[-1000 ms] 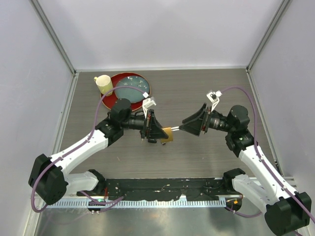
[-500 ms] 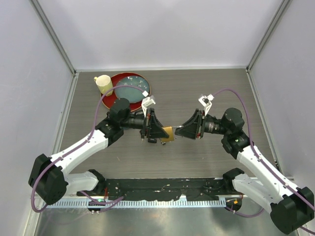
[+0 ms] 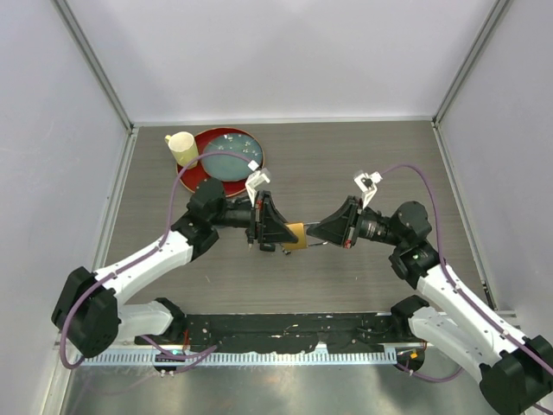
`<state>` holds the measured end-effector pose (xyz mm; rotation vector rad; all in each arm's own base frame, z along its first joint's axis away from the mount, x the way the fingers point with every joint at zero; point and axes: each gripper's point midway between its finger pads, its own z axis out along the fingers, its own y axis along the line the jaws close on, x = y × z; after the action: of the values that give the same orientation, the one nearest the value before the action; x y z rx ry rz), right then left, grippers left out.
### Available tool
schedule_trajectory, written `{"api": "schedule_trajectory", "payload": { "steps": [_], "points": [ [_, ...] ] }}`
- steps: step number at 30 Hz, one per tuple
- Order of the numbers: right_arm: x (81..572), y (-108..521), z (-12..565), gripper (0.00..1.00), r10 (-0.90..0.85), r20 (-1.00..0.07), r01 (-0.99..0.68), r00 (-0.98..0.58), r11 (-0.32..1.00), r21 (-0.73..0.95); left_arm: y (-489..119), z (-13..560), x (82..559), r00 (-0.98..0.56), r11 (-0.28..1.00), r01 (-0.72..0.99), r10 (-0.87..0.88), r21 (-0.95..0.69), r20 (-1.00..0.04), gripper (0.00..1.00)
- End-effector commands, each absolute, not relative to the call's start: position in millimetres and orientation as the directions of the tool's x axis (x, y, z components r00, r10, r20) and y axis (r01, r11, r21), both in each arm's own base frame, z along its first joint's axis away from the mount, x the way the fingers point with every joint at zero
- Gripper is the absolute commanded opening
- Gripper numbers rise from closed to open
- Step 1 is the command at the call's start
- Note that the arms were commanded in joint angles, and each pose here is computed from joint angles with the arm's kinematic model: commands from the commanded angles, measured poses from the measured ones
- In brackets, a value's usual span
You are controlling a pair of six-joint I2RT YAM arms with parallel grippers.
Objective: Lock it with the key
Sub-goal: Lock the lock.
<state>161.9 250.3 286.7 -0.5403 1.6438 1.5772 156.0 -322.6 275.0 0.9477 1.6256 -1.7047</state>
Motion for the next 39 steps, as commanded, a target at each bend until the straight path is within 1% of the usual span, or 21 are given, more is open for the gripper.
{"api": "schedule_trajectory", "payload": {
  "steps": [1, 2, 3, 4, 7, 8, 9, 12, 14, 15, 17, 20, 25, 31, 34, 35, 37, 38, 39],
  "points": [
    [174.6, 241.7, 311.7, 0.01, 0.387, -0.760, -0.772, -0.523, 0.164, 0.615, -326.1, 326.9, 159.8, -0.467, -0.158, 0.880, -0.120, -0.448, -0.876, 0.14],
    [172.4, 240.6, 315.1, 0.01, 0.408, -0.739, -0.760, -0.537, 0.146, 0.633, -327.2, 325.8, 160.9, -0.474, -0.161, 0.877, -0.121, -0.454, -0.872, 0.15],
    [171.8, 237.6, 320.1, 0.01, 0.437, -0.736, -0.769, -0.517, 0.141, 0.624, -327.0, 327.3, 159.7, -0.490, -0.169, 0.867, -0.124, -0.468, -0.863, 0.18],
    [173.4, 235.3, 324.7, 0.01, 0.465, -0.728, -0.769, -0.504, 0.143, 0.623, -326.7, 329.3, 159.1, -0.478, -0.180, 0.873, -0.141, -0.452, -0.867, 0.22],
    [174.4, 229.7, 332.6, 0.01, 0.518, -0.707, -0.766, -0.482, 0.143, 0.627, -327.0, 331.2, 160.2, -0.480, -0.187, 0.873, -0.164, -0.451, -0.862, 0.27],
    [175.2, 228.3, 333.2, 0.01, 0.526, -0.705, -0.765, -0.476, 0.147, 0.627, -327.3, 331.5, 161.4, -0.482, -0.185, 0.872, -0.172, -0.453, -0.859, 0.28],
    [175.3, 227.1, 335.5, 0.01, 0.535, -0.702, -0.766, -0.470, 0.148, 0.626, -328.2, 332.9, 162.7, -0.489, -0.191, 0.869, -0.183, -0.457, -0.853, 0.32],
    [175.4, 224.9, 339.7, 0.01, 0.551, -0.700, -0.769, -0.455, 0.153, 0.621, -329.5, 335.4, 163.0, -0.490, -0.214, 0.867, -0.198, -0.451, -0.849, 0.39],
    [176.4, 225.7, 339.1, 0.01, 0.550, -0.698, -0.765, -0.460, 0.153, 0.625, -330.4, 335.9, 163.6, -0.499, -0.221, 0.861, -0.198, -0.457, -0.844, 0.39],
    [177.1, 225.8, 338.9, 0.01, 0.549, -0.699, -0.765, -0.459, 0.155, 0.625, -331.8, 334.6, 164.7, -0.502, -0.222, 0.860, -0.197, -0.460, -0.842, 0.35],
    [177.3, 226.5, 339.6, 0.01, 0.549, -0.695, -0.764, -0.464, 0.148, 0.627, -332.8, 336.0, 166.5, -0.506, -0.224, 0.857, -0.197, -0.464, -0.840, 0.34],
    [178.2, 224.5, 342.5, 0.01, 0.562, -0.693, -0.766, -0.453, 0.153, 0.625, -335.1, 334.2, 168.6, -0.513, -0.228, 0.853, -0.189, -0.471, -0.837, 0.35],
    [178.5, 225.7, 344.3, 0.01, 0.559, -0.695, -0.768, -0.453, 0.152, 0.622, -338.0, 330.9, 171.2, -0.521, -0.229, 0.847, -0.183, -0.479, -0.834, 0.41],
    [178.8, 225.8, 346.8, 0.01, 0.561, -0.694, -0.771, -0.451, 0.146, 0.620, -340.9, 327.8, 174.0, -0.529, -0.233, 0.842, -0.175, -0.487, -0.831, 0.42],
    [177.9, 225.7, 348.0, 0.01, 0.560, -0.696, -0.774, -0.450, 0.143, 0.616, -342.5, 324.8, 175.9, -0.535, -0.231, 0.838, -0.169, -0.494, -0.828, 0.34],
    [178.0, 225.6, 348.1, 0.01, 0.561, -0.694, -0.773, -0.450, 0.143, 0.618, -343.3, 323.6, 177.0, -0.535, -0.230, 0.838, -0.168, -0.495, -0.828, 0.23],
    [176.9, 224.6, 351.0, 0.01, 0.568, -0.693, -0.776, -0.445, 0.141, 0.614, -344.1, 323.9, 177.1, -0.543, -0.234, 0.832, -0.161, -0.502, -0.824, 0.12],
    [177.8, 224.5, 350.5, 0.01, 0.569, -0.691, -0.774, -0.446, 0.143, 0.617, -344.9, 323.5, 178.1, -0.544, -0.235, 0.832, -0.161, -0.503, -0.824, 0.00],
    [178.5, 224.8, 349.4, 0.01, 0.568, -0.690, -0.772, -0.448, 0.144, 0.619, -344.8, 323.8, 178.2, -0.546, -0.235, 0.831, -0.162, -0.505, -0.822, 0.00]
  ]
}}
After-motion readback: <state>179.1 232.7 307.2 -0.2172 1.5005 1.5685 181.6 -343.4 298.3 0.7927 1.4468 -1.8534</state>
